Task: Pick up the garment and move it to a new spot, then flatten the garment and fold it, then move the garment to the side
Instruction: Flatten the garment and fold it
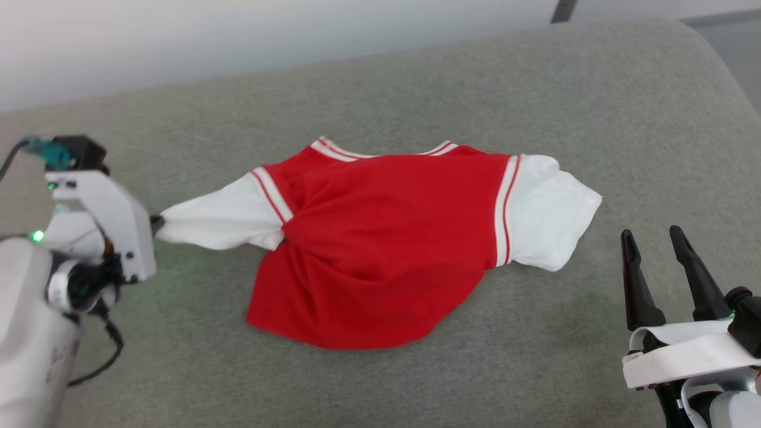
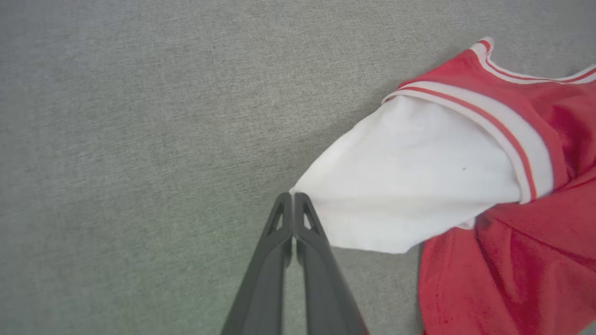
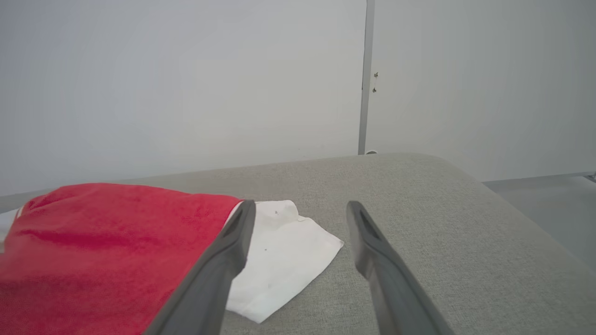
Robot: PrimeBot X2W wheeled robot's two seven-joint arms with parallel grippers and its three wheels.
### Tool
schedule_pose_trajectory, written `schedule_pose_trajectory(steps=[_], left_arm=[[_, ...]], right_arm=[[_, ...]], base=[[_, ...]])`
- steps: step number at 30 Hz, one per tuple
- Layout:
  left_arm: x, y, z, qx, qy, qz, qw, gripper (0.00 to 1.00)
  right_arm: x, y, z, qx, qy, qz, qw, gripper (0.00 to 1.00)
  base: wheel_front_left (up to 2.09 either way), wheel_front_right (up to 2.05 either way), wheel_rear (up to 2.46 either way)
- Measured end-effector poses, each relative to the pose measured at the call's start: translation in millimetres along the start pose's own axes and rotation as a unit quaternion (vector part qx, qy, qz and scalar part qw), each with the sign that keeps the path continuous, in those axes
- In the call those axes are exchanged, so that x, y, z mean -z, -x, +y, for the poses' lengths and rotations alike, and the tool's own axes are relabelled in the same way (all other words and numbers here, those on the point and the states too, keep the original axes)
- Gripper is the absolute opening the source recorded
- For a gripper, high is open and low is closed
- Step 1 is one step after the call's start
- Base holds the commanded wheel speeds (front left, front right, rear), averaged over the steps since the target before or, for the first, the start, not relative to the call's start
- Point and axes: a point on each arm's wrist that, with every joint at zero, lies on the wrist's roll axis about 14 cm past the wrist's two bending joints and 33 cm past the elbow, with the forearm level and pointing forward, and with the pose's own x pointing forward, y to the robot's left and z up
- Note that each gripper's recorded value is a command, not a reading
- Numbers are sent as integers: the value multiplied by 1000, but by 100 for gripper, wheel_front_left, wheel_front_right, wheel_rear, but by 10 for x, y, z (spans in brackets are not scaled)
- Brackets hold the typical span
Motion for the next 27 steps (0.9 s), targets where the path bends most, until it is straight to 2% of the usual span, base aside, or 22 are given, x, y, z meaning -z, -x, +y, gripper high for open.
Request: schedule_pose_trajectory(steps=[12,21,22,25,26,27], left_arm=[[407,587,631,-90,40,-12,995,0],[605,698,657,-91,58,-25,994,0],[610,692,646,-89,57,-27,994,14],[617,663,619,-83,59,-36,994,18],[607,653,605,-80,58,-40,994,35],[585,646,599,-80,55,-46,994,39]], right_arm=[[-112,26,158,-27,-1,-6,1000,100],[-156,83,223,-38,-2,-6,999,100],[-160,86,231,-39,-2,-6,999,100],[-182,98,241,-42,-1,-7,999,100],[-190,102,241,-43,0,-8,999,100],[-199,107,240,-43,0,-9,999,100]], base=[[0,0,0],[0,0,0],[0,0,0],[0,0,0],[0,0,0],[0,0,0]])
